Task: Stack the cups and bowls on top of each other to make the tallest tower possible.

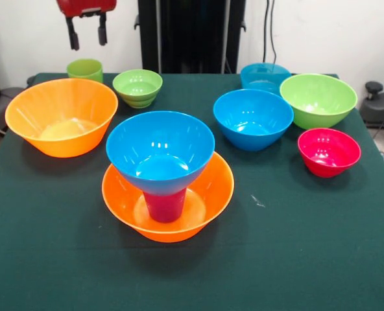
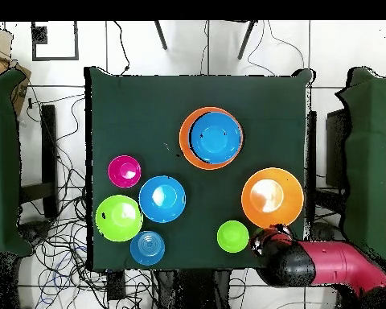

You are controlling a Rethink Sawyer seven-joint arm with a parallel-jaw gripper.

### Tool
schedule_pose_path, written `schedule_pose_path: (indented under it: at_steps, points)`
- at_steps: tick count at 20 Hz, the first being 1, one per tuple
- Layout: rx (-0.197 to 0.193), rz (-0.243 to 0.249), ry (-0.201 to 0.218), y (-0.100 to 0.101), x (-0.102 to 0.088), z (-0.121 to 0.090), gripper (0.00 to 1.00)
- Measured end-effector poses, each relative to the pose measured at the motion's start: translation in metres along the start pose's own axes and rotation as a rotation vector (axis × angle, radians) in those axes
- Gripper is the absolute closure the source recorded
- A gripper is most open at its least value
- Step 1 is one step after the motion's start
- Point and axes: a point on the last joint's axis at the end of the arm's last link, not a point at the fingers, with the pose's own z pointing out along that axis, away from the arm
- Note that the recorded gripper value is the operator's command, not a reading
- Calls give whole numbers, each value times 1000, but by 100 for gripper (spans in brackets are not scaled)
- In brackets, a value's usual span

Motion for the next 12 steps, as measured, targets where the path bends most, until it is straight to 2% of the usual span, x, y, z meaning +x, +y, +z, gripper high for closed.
schedule_pose_path:
  at_steps: [5,9,12]
  points:
    - [-6,35,0,-5,27,12,0]
    - [-10,67,1,-6,56,22,0]
    - [-6,64,3,-3,70,27,0]
